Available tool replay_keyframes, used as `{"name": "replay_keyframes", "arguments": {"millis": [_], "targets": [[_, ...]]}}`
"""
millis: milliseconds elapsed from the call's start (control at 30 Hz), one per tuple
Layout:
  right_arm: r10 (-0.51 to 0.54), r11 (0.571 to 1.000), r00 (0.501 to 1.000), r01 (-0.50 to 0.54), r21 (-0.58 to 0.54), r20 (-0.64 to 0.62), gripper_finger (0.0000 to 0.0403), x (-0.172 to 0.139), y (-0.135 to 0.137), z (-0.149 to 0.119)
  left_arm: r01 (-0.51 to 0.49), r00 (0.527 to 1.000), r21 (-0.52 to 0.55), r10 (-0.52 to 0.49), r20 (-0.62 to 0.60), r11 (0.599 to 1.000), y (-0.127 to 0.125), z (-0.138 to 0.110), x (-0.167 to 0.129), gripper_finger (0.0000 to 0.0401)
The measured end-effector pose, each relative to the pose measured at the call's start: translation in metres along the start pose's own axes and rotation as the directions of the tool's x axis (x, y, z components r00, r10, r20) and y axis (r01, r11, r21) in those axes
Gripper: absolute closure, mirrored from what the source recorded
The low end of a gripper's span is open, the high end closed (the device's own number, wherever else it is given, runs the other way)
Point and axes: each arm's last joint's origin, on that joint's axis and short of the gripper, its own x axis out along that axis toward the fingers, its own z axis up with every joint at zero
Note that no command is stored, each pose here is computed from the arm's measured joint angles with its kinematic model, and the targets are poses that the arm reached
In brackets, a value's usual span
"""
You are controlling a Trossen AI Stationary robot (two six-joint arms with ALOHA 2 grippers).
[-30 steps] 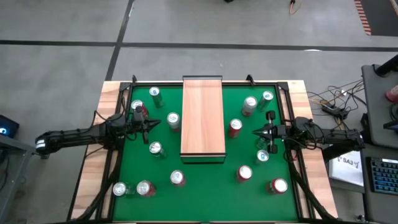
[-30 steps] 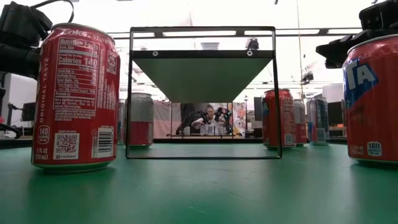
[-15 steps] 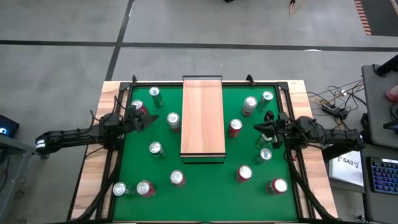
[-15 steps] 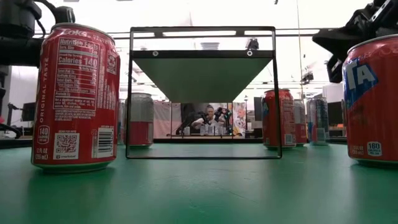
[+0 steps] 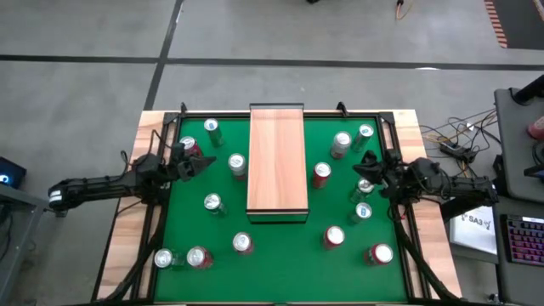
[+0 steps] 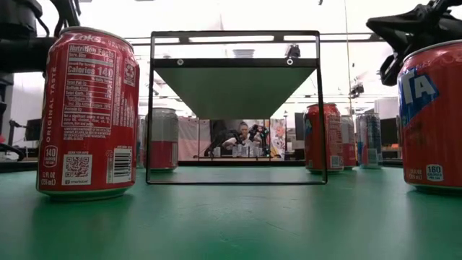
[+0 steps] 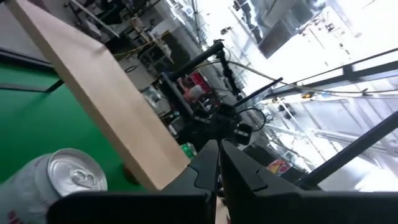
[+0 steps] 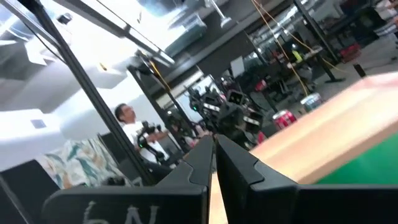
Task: Place canned beverage on shelf
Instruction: Put the white can on the shelf
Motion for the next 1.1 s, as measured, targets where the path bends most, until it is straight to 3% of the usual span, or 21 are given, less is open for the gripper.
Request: {"name": "replay_keyframes", "arguments": {"millis": [167, 333, 500, 700, 800, 1100], "targets": [[0.017, 1.000, 1.000, -0.017, -0.004, 0.002, 0.0390, 0.000, 0.002, 0.000, 0.092, 0.994, 0.157, -0.099, 0.037, 0.983, -0.010, 0.005, 0.000, 0.0399], [0.027, 0.999, 1.000, -0.026, -0.039, 0.006, 0.0390, 0.001, 0.003, 0.000, 0.100, 0.995, 0.252, -0.097, -0.023, 0.963, -0.033, 0.019, 0.008, 0.0399], [0.008, 0.998, 1.000, -0.008, -0.069, -0.001, 0.0390, 0.003, 0.001, -0.001, -0.003, 0.979, 0.363, 0.076, -0.189, 0.932, -0.053, 0.032, 0.018, 0.0399], [-0.006, 0.996, 1.000, 0.006, -0.092, 0.000, 0.0390, 0.005, 0.001, 0.000, -0.083, 0.867, 0.550, 0.332, -0.371, 0.831, -0.061, 0.037, 0.023, 0.0399], [-0.018, 0.996, 1.000, 0.016, -0.090, -0.017, 0.0390, 0.007, 0.001, -0.001, -0.068, 0.844, 0.595, 0.365, -0.394, 0.800, -0.058, 0.034, 0.027, 0.0399], [-0.043, 0.993, 0.998, 0.038, -0.108, -0.052, 0.0390, 0.014, -0.002, -0.005, 0.035, 0.837, 0.721, 0.374, -0.399, 0.692, -0.049, 0.026, 0.044, 0.0399]]}}
